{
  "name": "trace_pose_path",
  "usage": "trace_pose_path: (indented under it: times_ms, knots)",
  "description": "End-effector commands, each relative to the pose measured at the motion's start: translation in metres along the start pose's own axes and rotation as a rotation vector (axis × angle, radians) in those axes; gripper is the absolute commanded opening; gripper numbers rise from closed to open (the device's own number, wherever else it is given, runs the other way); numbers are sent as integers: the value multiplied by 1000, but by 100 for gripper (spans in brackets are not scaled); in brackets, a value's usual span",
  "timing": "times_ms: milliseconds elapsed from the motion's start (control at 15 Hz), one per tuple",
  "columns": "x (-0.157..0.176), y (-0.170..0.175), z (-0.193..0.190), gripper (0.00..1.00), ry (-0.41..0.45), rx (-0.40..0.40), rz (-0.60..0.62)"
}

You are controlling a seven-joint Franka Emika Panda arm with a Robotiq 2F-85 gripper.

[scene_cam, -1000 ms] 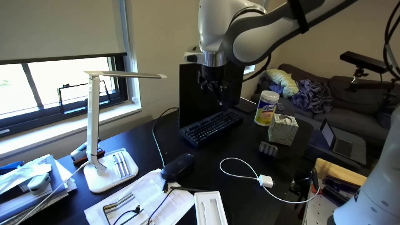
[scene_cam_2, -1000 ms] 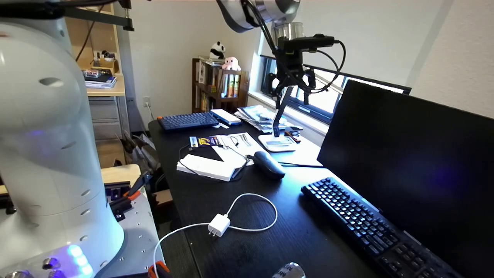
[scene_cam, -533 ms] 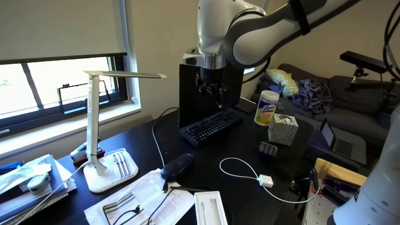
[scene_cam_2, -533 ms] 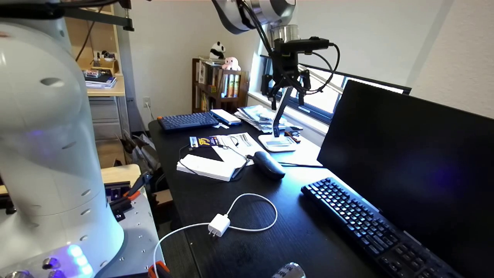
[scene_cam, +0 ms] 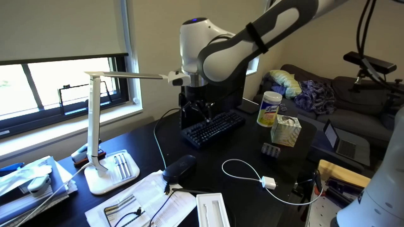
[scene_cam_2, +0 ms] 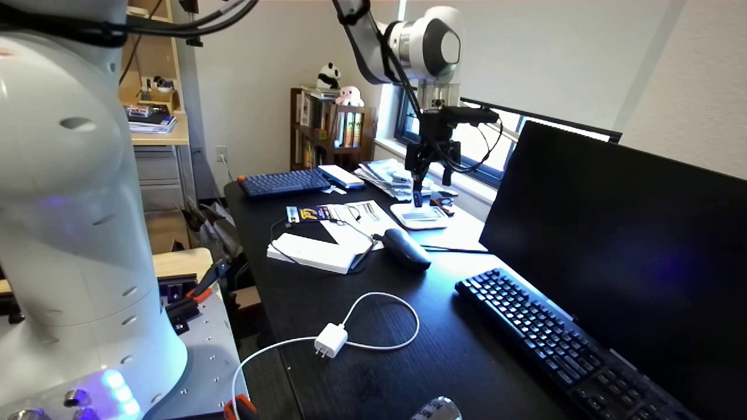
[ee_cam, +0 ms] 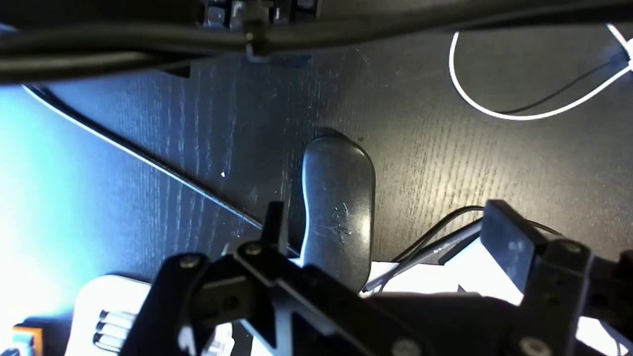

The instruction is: Move the black case to the right

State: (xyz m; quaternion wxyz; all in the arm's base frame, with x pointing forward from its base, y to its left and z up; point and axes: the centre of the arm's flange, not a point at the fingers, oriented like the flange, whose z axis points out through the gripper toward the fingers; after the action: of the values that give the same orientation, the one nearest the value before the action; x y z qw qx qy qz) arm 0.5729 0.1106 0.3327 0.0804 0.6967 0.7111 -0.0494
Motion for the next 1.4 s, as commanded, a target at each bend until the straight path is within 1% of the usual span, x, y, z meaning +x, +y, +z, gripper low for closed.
trace_pose_path:
  times_ms: [0,67,200,333,467,600,667,733,867,933,1000,1067,1333]
  knots:
    - [21,34,31,100,9,20,-93]
    - [26,40,39,100,9,31,-118]
    - [41,45,56,100,2,32,-131]
    - [55,46,71,100,6,27,-130]
    - [61,50,79,100,25,31,-106]
    - [56,54,61,100,67,15,-56]
    - [49,54,32,100,77,36,-17]
    - [57,48,68,100,48,42,-75]
    - [53,52,49,100,69,31,-52]
    - [54,46,56,100,72,8,-78]
    - [55,45,63,100,75,6,-95]
    - [59,44,83,100,96,21,-131]
    - [67,37,138,100,124,38,-161]
